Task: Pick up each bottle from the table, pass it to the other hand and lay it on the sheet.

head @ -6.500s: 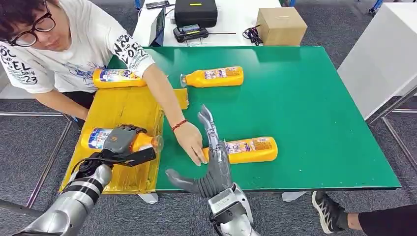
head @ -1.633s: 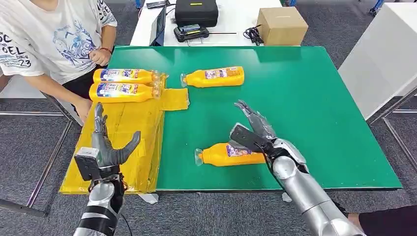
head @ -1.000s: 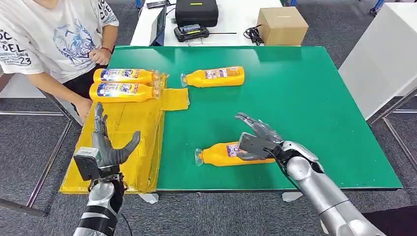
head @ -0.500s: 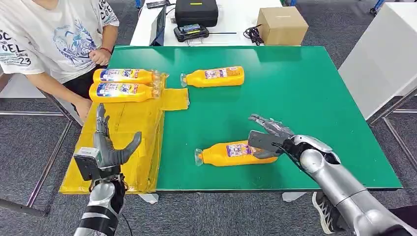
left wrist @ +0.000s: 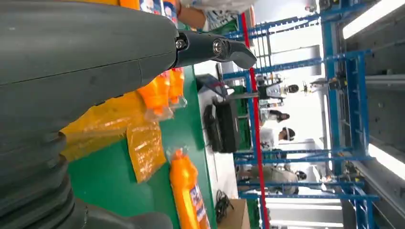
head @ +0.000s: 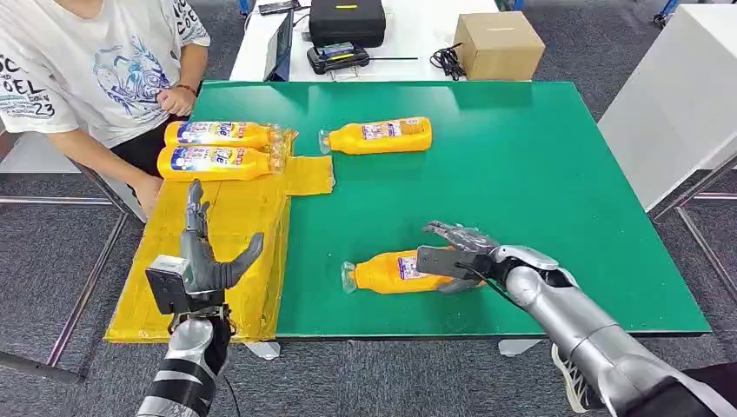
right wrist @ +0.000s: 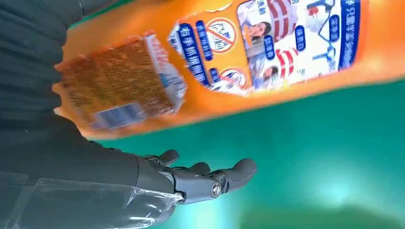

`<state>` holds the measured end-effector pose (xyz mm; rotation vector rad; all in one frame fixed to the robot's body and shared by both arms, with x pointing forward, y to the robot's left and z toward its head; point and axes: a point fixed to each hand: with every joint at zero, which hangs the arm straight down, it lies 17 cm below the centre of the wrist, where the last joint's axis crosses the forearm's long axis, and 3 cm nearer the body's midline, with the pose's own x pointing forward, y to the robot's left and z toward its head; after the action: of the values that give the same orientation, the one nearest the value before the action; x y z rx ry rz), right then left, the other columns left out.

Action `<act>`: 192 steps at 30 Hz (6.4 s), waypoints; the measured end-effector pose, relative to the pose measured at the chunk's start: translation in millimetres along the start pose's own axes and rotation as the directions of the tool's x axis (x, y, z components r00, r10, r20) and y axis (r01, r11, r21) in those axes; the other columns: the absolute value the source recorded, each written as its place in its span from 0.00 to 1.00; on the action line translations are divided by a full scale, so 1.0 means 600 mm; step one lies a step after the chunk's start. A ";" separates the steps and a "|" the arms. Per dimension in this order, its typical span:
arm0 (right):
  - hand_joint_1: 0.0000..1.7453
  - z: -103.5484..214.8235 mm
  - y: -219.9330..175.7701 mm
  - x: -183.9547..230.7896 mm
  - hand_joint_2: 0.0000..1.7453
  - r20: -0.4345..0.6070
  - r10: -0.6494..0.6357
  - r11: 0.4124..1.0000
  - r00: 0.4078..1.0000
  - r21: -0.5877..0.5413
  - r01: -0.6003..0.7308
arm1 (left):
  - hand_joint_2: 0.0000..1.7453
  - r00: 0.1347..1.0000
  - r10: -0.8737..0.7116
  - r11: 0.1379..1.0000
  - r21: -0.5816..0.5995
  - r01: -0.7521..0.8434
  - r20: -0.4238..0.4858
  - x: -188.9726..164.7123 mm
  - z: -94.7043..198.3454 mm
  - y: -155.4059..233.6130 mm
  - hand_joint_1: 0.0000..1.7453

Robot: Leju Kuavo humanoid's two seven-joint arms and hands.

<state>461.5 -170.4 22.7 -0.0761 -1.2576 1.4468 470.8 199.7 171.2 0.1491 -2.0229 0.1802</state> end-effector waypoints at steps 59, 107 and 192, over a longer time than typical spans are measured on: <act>1.00 -0.069 0.019 -0.006 1.00 -0.113 0.287 0.952 0.951 0.148 -0.270 | 1.00 0.995 0.084 0.996 -0.001 -0.084 -0.046 -0.011 0.003 -0.024 0.00; 1.00 0.083 -0.047 0.213 1.00 0.451 -0.229 0.439 0.863 -0.743 0.505 | 1.00 0.866 0.417 0.843 -0.238 -0.482 -0.274 0.034 0.092 -0.167 0.00; 0.00 -0.133 0.134 0.436 0.00 0.471 -0.212 0.857 0.856 -0.331 0.395 | 1.00 0.755 0.486 0.767 -0.199 -0.610 -0.440 -0.028 0.123 -0.165 1.00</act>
<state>371.3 93.3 83.6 0.1586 -1.8341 0.9118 431.6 88.6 130.2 -0.6778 -1.6351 0.2183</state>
